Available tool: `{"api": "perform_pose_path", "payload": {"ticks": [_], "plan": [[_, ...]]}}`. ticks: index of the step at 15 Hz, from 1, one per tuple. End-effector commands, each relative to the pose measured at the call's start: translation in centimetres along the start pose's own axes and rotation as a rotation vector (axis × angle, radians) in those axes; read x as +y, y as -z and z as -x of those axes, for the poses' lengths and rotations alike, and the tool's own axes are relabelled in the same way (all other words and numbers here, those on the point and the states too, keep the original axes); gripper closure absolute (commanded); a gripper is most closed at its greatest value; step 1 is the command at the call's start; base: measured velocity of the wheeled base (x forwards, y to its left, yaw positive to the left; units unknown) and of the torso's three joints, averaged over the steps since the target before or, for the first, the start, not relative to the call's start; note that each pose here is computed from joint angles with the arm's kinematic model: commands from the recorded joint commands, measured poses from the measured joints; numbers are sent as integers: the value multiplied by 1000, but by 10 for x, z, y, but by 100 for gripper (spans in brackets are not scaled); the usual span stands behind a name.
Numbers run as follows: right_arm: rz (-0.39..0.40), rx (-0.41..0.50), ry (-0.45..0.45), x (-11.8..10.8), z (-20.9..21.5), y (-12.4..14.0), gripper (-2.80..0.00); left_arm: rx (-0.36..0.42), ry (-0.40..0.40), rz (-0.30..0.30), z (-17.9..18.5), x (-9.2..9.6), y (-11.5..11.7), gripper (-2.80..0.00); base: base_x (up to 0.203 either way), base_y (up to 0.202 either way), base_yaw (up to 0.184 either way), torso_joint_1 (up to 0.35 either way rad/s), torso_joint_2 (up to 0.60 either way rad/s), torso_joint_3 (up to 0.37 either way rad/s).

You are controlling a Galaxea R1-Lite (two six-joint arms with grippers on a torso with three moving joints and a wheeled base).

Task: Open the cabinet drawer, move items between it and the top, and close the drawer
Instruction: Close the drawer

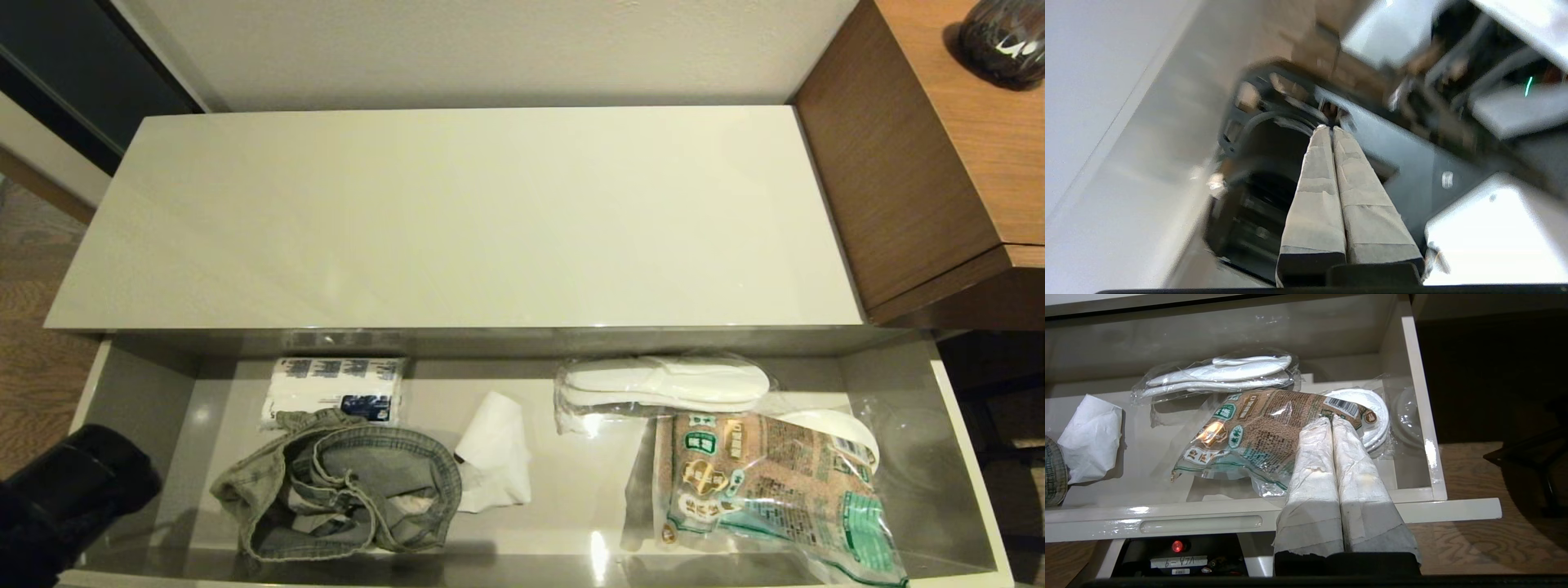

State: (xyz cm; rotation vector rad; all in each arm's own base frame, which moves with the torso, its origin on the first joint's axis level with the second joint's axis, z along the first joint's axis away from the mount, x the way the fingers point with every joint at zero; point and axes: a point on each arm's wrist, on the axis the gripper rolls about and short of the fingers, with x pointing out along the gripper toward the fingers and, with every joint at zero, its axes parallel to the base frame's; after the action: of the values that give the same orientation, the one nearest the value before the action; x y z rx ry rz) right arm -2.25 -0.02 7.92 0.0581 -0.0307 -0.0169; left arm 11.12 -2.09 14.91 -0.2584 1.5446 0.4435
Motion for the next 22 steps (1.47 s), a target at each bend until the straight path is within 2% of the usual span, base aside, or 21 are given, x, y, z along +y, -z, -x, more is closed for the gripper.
{"api": "perform_pose_path", "payload": {"ticks": [1,2,4,7,9,10,13,16,19,20,22], "plan": [[0,3,1,0,0,0,0,58,-6,-74,-3,-13,0,0,0,0,0,0,0,0],[0,1,1,0,0,0,0,67,-1,-84,-4,-15,0,0,0,0,0,0,0,0],[0,1,1,0,0,0,0,118,7,-160,-7,-28,2,0,0,0,0,0,0,0],[0,3,-1,0,0,0,0,138,4,-158,-11,-36,-2,0,0,0,0,0,0,0],[0,1,1,0,0,0,0,18,101,-131,-13,-43,-6,0,0,0,0,0,0,0],[0,1,1,0,0,0,0,-21,120,-114,-16,-43,-5,0,0,0,0,0,0,0],[0,1,1,0,0,0,0,5,77,-176,-25,-45,5,0,0,0,0,0,0,0],[0,3,1,0,0,0,0,21,65,-187,-29,-45,7,0,0,0,0,0,0,0],[0,1,1,0,0,0,0,35,7,-170,-38,-48,5,0,0,0,0,0,0,0],[0,2,1,0,0,0,0,10,-26,-143,-39,-49,3,0,0,0,0,0,0,0],[0,1,1,0,0,0,0,-37,-19,-123,-41,-53,0,0,0,0,0,0,0,0]]}}
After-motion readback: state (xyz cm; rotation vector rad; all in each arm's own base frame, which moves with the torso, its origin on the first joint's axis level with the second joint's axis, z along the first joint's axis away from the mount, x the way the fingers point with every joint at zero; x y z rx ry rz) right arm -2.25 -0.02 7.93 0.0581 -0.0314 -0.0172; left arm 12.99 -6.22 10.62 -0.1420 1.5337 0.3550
